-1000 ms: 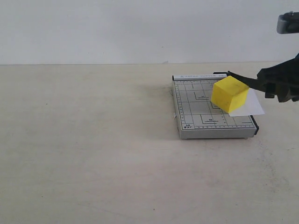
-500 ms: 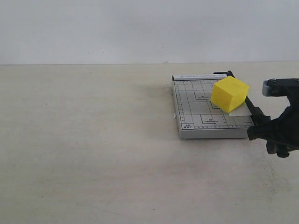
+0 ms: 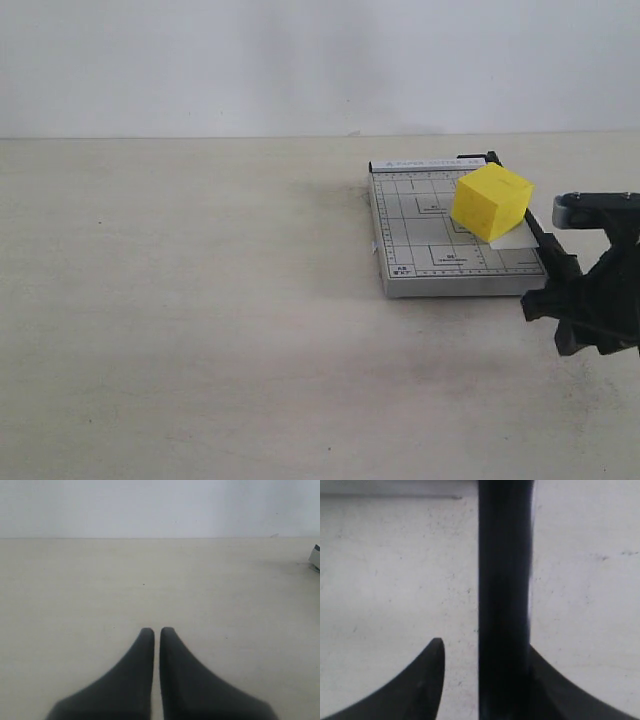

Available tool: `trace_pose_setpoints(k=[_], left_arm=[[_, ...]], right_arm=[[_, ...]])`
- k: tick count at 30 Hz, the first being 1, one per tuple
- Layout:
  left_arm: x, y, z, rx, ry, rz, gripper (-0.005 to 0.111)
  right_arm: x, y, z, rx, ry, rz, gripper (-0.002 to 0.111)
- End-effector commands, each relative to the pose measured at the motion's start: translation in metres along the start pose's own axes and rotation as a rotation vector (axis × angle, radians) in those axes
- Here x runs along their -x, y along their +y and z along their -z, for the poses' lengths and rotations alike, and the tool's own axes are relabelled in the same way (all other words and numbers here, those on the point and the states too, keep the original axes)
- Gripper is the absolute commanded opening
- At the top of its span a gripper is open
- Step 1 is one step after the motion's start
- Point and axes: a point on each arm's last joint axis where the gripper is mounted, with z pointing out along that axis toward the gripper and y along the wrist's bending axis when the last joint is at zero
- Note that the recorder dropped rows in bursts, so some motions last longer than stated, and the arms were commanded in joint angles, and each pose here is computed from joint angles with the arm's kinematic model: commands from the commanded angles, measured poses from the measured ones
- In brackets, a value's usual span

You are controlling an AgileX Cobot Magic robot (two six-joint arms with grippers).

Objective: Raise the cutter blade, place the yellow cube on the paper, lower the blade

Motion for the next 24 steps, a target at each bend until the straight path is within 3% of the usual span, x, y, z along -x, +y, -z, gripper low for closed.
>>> trace_pose_setpoints(k=[1,9,16,19,24], left_arm=[[0.0,0.0,0.0,0.0,-0.013,0.007,0.005],[0.0,0.0,0.0,0.0,-0.013,0.007,0.005],[0.0,0.0,0.0,0.0,-0.013,0.007,0.005],[0.0,0.0,0.0,0.0,-0.013,0.007,0.005],[0.0,0.0,0.0,0.0,-0.013,0.007,0.005]], right_arm=[[-0.006,0.003,0.0,0.011,0.05,0.006,0.046],[-0.022,0.004,0.019,0.013,0.178,0.023,0.046],[-0.05,0.004,0.069,-0.004,0.119,-0.068,0.046],[-0.078,0.002,0.082,0.007,-0.052,-0.106,0.046],[-0.121,0.006,0.113,0.169,-0.631,-0.188,0.046]])
